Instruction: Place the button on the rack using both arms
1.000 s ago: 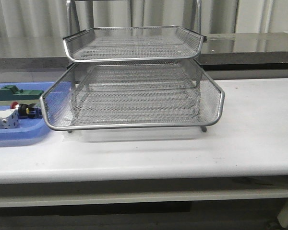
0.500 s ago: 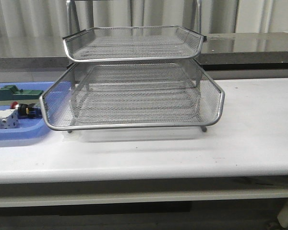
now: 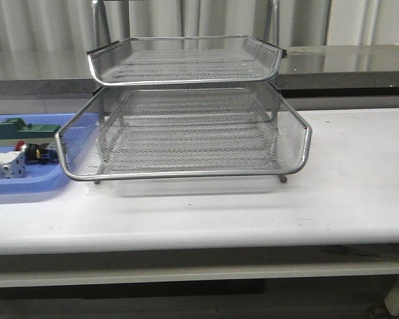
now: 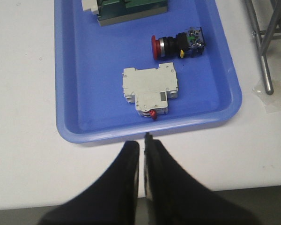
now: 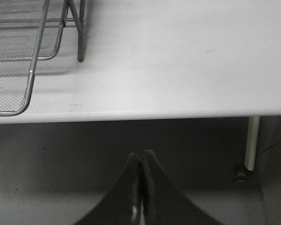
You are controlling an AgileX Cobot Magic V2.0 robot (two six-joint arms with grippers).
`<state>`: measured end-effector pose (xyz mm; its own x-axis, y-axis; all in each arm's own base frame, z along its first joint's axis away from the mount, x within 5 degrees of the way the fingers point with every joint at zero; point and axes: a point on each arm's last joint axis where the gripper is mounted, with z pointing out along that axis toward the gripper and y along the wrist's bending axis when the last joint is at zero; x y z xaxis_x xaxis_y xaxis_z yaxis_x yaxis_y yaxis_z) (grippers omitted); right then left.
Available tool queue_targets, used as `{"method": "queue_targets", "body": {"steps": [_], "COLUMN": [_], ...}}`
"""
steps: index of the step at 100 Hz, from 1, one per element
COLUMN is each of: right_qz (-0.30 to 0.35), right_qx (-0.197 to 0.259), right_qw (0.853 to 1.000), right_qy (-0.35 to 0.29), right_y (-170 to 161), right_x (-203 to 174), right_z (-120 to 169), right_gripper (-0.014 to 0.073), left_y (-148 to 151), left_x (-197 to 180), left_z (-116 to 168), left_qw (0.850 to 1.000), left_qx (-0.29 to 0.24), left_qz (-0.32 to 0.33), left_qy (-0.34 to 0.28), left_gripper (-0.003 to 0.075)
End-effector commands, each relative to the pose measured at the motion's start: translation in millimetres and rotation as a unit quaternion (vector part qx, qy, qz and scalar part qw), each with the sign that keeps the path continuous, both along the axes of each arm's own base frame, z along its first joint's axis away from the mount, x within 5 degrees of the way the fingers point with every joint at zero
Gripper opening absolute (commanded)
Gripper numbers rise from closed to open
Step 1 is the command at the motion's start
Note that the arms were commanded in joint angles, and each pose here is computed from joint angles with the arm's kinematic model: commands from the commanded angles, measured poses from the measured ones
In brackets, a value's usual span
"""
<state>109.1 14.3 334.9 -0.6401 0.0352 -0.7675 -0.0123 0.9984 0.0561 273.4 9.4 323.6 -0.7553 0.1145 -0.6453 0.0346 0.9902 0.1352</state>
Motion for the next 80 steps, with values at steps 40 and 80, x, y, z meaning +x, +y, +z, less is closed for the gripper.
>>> {"method": "queue_targets", "body": {"steps": [40, 80], "right_qz": [0.001, 0.001], "right_qx": [-0.001, -0.001], "right_qw": [0.999, 0.999], "right_qy": [-0.046, -0.045], "right_y": [-1, -1], "right_x": [2, 2], "right_z": [14, 14], "right_gripper": [-0.0068, -0.0068], "left_y": [-1, -4], "left_x": [-1, 14], "left_z": [20, 26], "left_qw": [0.999, 0.996], "left_qx": [-0.004, -0.015], "left_qz": [-0.006, -0.024], "left_qy": [-0.043, -0.081], "left_gripper": [0.0650, 0.0588]}}
